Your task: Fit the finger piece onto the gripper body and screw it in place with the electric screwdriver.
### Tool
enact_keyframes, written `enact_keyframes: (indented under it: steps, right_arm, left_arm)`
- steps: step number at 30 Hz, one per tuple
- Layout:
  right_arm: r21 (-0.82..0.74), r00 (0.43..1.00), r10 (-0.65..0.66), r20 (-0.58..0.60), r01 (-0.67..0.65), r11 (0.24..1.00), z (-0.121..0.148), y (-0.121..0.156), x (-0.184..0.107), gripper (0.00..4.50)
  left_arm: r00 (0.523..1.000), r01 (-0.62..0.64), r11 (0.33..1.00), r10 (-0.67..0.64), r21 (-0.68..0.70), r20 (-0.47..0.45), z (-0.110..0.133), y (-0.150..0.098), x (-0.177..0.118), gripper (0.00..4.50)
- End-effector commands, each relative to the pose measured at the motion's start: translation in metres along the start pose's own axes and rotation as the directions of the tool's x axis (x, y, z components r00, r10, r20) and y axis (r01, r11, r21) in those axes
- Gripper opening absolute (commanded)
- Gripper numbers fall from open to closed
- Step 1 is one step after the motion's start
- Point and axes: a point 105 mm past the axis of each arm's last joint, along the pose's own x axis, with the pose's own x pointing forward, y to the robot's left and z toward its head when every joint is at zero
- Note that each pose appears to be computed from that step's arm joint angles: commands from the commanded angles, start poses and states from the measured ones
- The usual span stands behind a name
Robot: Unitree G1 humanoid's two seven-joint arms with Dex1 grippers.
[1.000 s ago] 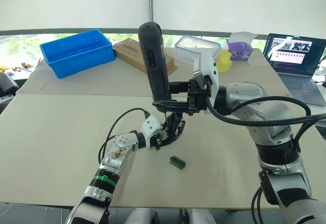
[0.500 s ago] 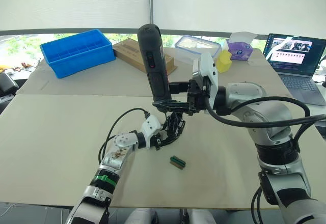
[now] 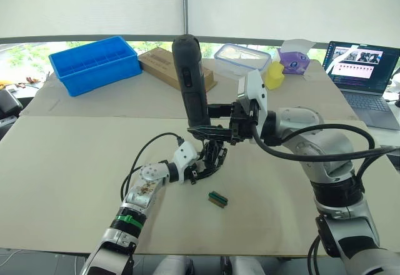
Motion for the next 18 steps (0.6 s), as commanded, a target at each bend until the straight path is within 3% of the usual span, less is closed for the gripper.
enact_keyframes:
  steps: [1,6,18]
  right_arm:
    - [0.02,0.998,-0.063,0.006,0.063,0.998,-0.007,-0.004,-0.005,1.92]
    - [0.062,0.994,-0.111,-0.024,0.112,0.992,-0.026,-0.006,-0.012,1.92]
    - [0.122,0.978,-0.052,-0.202,0.078,0.989,-0.065,-0.008,-0.015,1.92]
  left_arm:
    - [0.999,0.022,0.999,-0.023,0.023,0.035,0.01,-0.006,0.003,2.26]
    - [0.999,0.023,0.999,-0.024,0.026,0.034,0.01,-0.005,0.003,2.26]
    - [0.999,0.032,0.999,-0.033,0.036,0.037,0.011,-0.004,0.006,2.26]
